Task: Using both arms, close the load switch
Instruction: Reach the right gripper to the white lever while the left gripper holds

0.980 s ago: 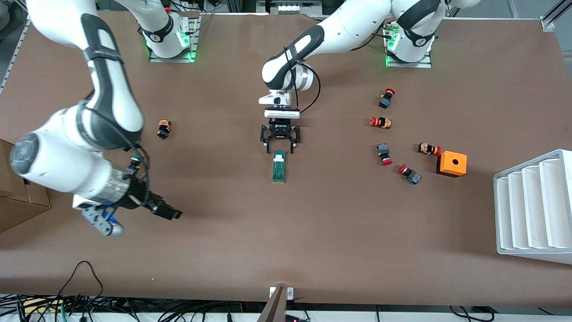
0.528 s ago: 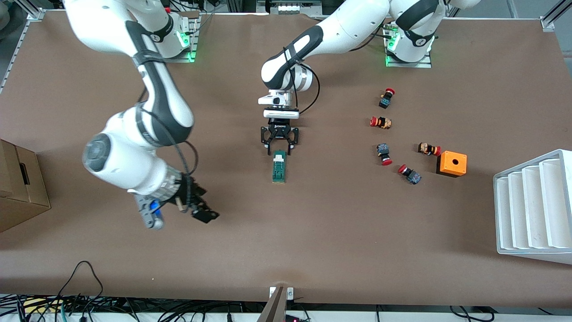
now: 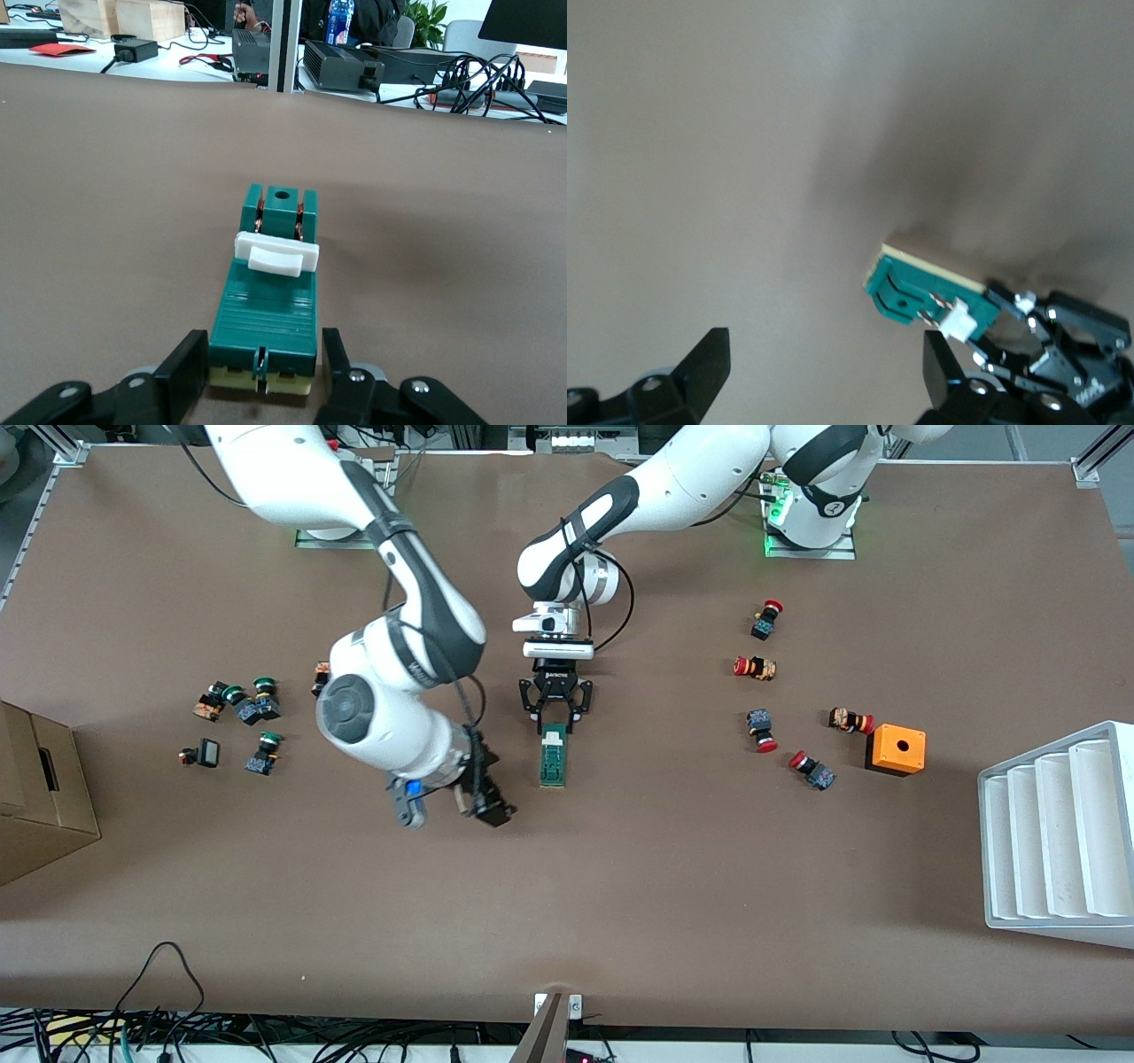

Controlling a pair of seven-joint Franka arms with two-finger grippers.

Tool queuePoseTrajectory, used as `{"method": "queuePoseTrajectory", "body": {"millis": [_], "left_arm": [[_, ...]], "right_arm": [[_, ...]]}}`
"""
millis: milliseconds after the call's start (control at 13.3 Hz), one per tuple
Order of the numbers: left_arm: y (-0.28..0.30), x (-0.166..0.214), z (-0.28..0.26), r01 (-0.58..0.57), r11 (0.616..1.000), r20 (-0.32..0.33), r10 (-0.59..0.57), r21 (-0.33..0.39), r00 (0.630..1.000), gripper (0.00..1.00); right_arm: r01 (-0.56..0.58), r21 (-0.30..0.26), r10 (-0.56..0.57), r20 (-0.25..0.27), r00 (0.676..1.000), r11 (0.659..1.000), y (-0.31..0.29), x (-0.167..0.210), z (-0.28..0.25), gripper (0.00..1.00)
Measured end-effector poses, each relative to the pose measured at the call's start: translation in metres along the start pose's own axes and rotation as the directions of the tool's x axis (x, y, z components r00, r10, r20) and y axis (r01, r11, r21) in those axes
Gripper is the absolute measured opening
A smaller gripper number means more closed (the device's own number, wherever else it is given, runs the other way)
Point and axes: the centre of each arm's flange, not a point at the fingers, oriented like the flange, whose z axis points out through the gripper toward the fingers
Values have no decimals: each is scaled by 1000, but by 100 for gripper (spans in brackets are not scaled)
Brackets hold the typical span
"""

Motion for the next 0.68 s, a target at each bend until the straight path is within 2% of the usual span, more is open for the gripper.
{"method": "queuePoseTrajectory", "body": {"millis": [75, 302, 377, 528, 603, 679], "left_arm": [[-1, -1, 0, -2, 1000, -5, 2, 4, 1000, 56], [0, -5, 0, -12, 1000, -26, 12, 10, 1000, 52], [0, -5, 0, -14, 1000, -32, 14, 11, 999, 52], [1, -7, 0, -16, 1000, -39, 17, 12, 999, 52], [1, -7, 0, -17, 1000, -41, 18, 13, 999, 52], [1, -7, 0, -18, 1000, -43, 18, 13, 999, 52]], "right_arm": [[-15, -20, 15, -1, 1000, 1000, 6, -10, 11, 96], [-33, -75, 33, -12, 999, 997, 27, -30, 47, 83], [-39, -77, 37, -18, 999, 996, 33, -37, 59, 83], [-44, -77, 42, -31, 999, 996, 48, -44, 84, 70], [-43, -79, 40, -37, 999, 996, 56, -45, 95, 70], [-40, -81, 37, -42, 998, 996, 62, -47, 104, 64]]}}
